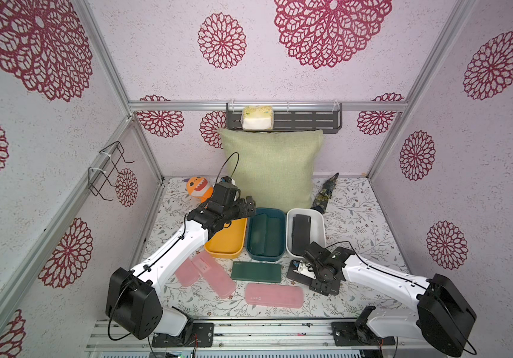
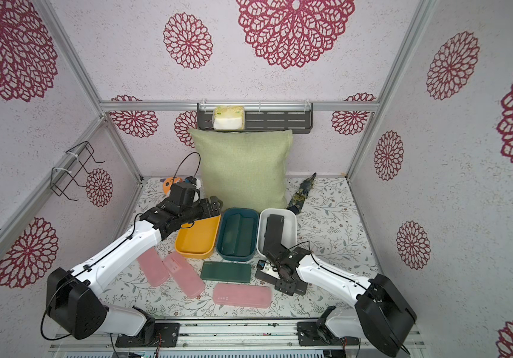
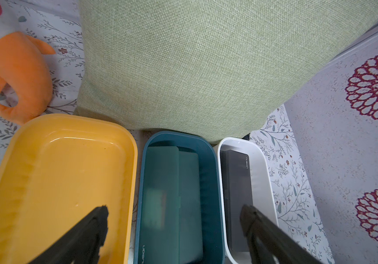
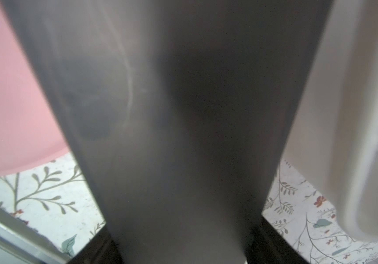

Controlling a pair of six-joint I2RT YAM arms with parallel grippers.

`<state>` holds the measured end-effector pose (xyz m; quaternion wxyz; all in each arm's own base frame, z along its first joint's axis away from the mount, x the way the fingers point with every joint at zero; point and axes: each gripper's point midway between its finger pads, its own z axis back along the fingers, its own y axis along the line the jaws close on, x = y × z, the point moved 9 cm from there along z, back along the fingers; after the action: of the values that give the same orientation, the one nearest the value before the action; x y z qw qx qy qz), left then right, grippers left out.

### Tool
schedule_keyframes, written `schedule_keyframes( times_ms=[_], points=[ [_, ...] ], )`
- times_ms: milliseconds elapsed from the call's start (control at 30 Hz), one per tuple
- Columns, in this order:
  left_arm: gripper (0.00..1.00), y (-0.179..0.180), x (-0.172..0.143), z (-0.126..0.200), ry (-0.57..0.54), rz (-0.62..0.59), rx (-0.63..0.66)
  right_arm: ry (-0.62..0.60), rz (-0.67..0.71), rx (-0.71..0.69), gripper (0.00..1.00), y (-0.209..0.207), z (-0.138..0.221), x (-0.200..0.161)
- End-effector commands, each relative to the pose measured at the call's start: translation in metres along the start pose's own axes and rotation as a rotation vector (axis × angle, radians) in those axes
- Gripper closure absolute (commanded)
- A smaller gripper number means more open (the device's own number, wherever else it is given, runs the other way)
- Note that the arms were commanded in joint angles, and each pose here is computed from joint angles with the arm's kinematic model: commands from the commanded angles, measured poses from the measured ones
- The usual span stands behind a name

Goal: Place the pencil cases by color into the storage box
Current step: Pick up the pencil case from the center of the board, then place the pencil case at the storage box.

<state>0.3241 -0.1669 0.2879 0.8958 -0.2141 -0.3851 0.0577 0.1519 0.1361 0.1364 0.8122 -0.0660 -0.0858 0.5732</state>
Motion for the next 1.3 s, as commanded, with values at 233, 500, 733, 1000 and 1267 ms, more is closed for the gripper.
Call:
schedule_keyframes(
  times_ms=[233,500,733,1000,1267],
  points=[
    [0.03,0.007,0.003,0.011,-0.032,-0.036,0.048,-0.240,0.011,-0.036,0.47,-0.004,0.039,0.007],
    [0.03,0.007,0.001,0.011,-0.004,-0.053,0.043,-0.401,-0.119,-0.202,0.46,-0.029,0.073,0.025],
    [0.03,0.007,-0.002,0.012,0.018,-0.068,0.047,-0.535,-0.327,-0.234,0.47,-0.061,0.100,0.044],
    [0.03,0.006,0.000,0.014,0.026,-0.082,0.043,-0.668,-0.625,-0.142,0.49,-0.088,0.112,0.050],
    [0.03,0.004,0.000,0.007,0.055,-0.090,0.037,-0.681,-0.851,-0.053,0.50,-0.105,0.095,0.050]
  ],
)
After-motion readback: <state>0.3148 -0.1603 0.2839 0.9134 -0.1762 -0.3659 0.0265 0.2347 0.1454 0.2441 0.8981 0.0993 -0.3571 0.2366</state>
